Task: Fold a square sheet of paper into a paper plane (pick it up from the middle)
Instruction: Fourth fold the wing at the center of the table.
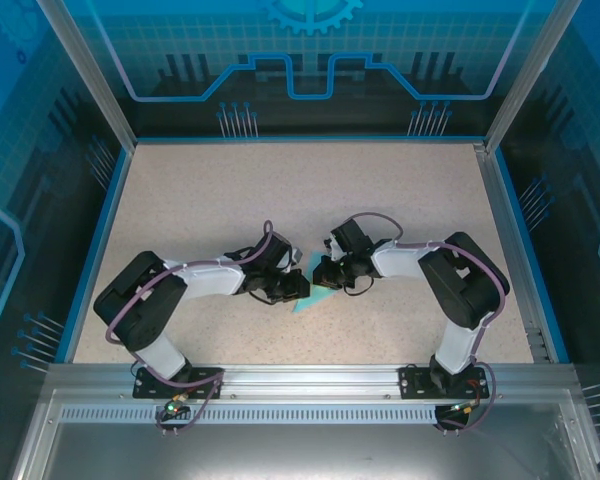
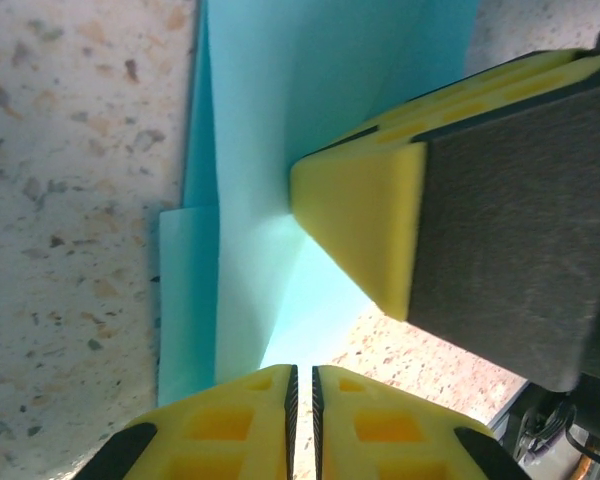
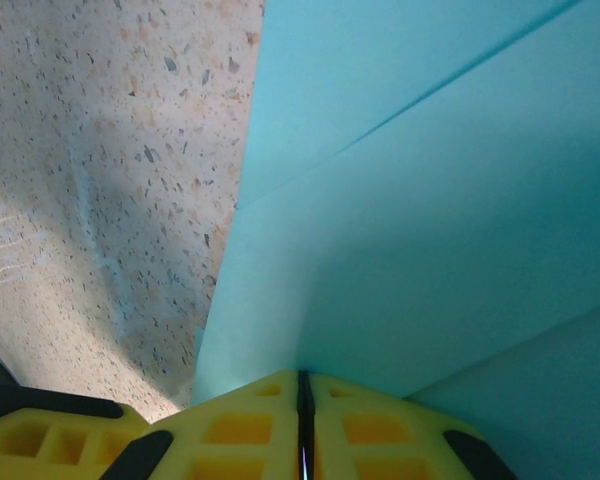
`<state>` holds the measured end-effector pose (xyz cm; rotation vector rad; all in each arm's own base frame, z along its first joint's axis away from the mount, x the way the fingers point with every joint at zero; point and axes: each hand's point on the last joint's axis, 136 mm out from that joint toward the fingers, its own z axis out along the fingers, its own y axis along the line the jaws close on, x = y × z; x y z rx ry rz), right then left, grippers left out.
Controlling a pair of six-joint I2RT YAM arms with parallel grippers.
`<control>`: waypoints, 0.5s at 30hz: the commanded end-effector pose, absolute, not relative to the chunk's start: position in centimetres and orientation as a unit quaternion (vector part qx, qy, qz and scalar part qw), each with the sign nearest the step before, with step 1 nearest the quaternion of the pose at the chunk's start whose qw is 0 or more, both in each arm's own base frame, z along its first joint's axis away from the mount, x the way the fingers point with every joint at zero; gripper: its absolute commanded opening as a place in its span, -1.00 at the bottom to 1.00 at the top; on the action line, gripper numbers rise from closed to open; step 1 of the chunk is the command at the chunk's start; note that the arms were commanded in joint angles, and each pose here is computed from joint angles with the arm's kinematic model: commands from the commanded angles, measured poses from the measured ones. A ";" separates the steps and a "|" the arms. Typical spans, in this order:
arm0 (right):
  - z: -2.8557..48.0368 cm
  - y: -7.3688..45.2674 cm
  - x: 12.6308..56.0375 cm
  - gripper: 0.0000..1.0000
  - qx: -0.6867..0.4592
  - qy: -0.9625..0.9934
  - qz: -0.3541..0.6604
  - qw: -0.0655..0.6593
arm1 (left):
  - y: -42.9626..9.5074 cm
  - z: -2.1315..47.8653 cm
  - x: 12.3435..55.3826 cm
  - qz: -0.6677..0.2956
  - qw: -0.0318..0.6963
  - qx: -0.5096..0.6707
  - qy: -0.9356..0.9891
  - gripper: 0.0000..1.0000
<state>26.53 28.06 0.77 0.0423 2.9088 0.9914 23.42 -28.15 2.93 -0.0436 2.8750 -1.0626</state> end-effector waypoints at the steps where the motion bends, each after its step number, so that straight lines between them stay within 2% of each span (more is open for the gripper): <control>1: -4.3 24.5 23.8 -0.80 0.040 0.975 0.216 -0.015 | -27.5 1.8 22.0 -0.331 0.002 -0.024 0.943 -0.70; 15: -4.9 24.2 23.7 -0.81 0.044 0.979 0.198 -0.025 | -25.5 -0.4 20.9 -0.278 -0.015 -0.032 0.960 -0.70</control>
